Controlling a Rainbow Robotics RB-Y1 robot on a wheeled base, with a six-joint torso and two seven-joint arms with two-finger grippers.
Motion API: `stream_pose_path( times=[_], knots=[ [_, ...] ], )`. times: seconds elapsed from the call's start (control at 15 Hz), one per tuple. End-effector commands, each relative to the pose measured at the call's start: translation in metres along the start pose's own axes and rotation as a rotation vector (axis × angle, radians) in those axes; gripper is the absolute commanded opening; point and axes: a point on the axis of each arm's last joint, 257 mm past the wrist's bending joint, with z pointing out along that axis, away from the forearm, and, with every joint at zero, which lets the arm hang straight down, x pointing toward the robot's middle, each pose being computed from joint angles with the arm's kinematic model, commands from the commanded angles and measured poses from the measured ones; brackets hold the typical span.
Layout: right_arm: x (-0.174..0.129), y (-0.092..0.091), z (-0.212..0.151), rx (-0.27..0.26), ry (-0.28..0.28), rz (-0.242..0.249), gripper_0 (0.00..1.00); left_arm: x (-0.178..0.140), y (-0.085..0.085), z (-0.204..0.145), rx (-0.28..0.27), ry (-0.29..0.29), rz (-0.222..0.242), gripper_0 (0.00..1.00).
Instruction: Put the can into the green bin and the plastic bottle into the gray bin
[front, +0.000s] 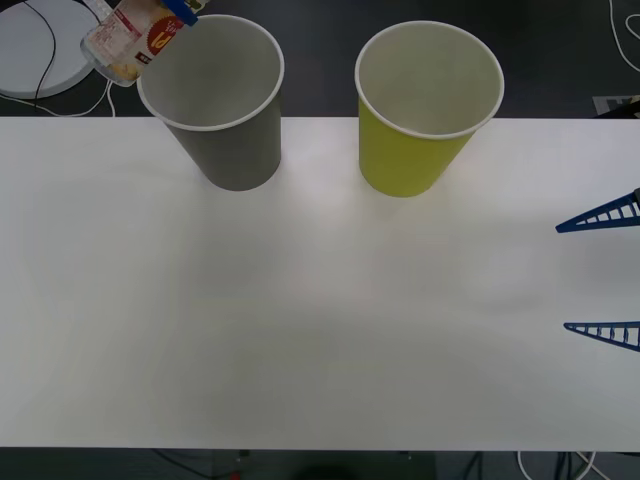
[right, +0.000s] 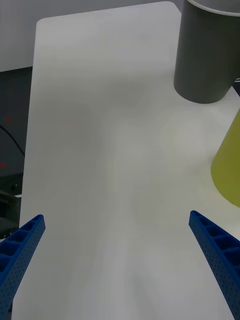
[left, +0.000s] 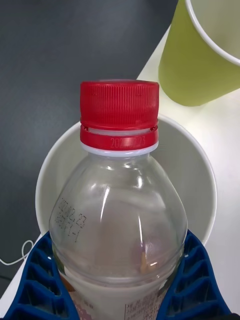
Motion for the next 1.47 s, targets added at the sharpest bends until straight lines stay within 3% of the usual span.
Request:
stream_pose_path(
  times=[0.07, 0.33, 1.07, 1.13, 1.2, 1.47],
  knots=[
    [0.000, 0.000, 0.000, 0.000, 0.000, 0.000, 1.00, -0.015, -0.003, 0.001, -0.001, -0.008, -0.024, 0.00],
    [0.000, 0.000, 0.000, 0.000, 0.000, 0.000, 1.00, -0.036, -0.005, 0.008, -0.008, -0.026, -0.059, 0.00],
    [0.000, 0.000, 0.000, 0.000, 0.000, 0.000, 1.00, -0.054, -0.009, 0.017, -0.022, -0.046, -0.049, 0.01],
    [0.000, 0.000, 0.000, 0.000, 0.000, 0.000, 1.00, -0.054, -0.009, 0.016, -0.023, -0.047, -0.045, 0.40],
    [0.000, 0.000, 0.000, 0.000, 0.000, 0.000, 1.00, -0.054, -0.009, 0.016, -0.023, -0.047, -0.044, 1.00],
    [0.000, 0.000, 0.000, 0.000, 0.000, 0.000, 1.00, -0.055, -0.010, 0.017, -0.016, -0.051, -0.040, 1.00]
  ],
)
